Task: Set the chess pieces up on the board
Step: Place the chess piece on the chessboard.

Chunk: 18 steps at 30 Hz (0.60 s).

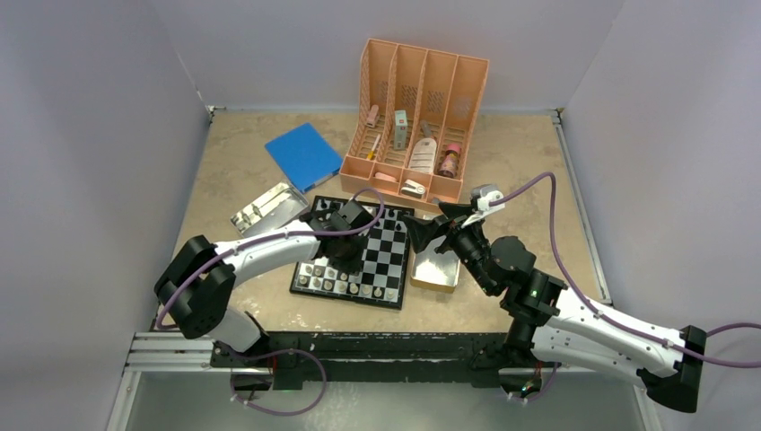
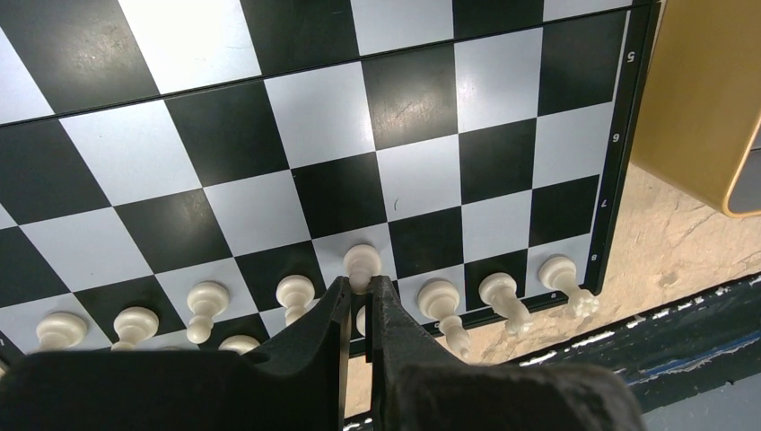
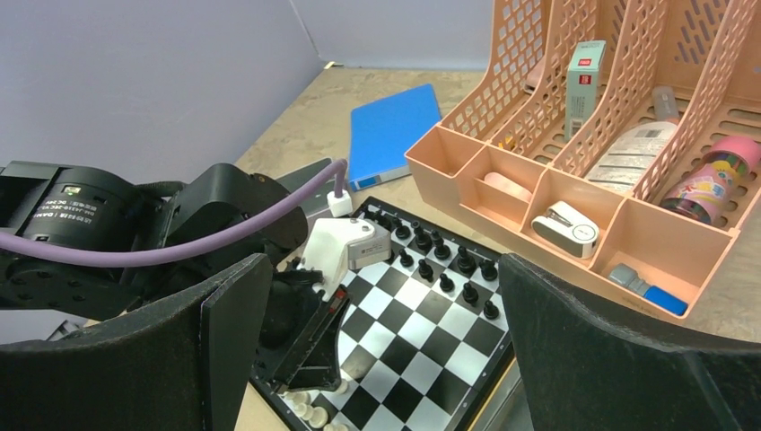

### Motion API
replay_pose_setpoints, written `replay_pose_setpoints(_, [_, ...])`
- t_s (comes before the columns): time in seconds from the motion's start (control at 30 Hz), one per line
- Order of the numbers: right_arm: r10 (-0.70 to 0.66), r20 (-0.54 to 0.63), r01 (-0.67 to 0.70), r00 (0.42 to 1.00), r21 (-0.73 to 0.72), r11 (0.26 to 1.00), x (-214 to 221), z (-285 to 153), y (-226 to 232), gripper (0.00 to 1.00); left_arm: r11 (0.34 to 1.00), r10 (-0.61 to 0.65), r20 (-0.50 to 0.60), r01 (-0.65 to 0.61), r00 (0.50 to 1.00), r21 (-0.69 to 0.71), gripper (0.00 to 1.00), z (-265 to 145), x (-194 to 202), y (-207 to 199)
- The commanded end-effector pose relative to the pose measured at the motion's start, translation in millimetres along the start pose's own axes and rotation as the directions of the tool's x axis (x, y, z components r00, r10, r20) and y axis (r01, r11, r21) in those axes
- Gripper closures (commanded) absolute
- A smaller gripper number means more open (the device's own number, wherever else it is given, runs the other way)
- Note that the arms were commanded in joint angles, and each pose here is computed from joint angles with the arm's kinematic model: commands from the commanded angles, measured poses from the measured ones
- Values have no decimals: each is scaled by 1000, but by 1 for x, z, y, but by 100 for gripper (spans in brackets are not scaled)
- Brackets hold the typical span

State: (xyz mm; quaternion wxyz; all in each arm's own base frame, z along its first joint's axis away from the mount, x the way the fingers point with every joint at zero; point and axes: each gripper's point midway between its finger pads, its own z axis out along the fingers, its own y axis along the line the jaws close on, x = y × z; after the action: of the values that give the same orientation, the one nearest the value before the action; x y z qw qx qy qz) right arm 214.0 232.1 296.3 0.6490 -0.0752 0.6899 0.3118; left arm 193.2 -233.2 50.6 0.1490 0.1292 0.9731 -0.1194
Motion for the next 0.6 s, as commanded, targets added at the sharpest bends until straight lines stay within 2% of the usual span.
replay_pose_setpoints(0.0, [20, 61, -20, 998, 4, 1000, -25, -2, 3, 1, 1000, -13, 10, 13, 1000, 3, 100, 4, -2, -3])
replay_pose_setpoints(0.27, [24, 60, -24, 998, 3, 1000, -24, -3, 2, 1, 1000, -14, -18, 14, 1000, -2, 100, 3, 7, -1])
replay_pose_setpoints(0.57, [27, 61, -27, 998, -1, 1000, -23, -2, 3, 1, 1000, -1, 1, 1, 1000, 24, 83, -6, -3, -9])
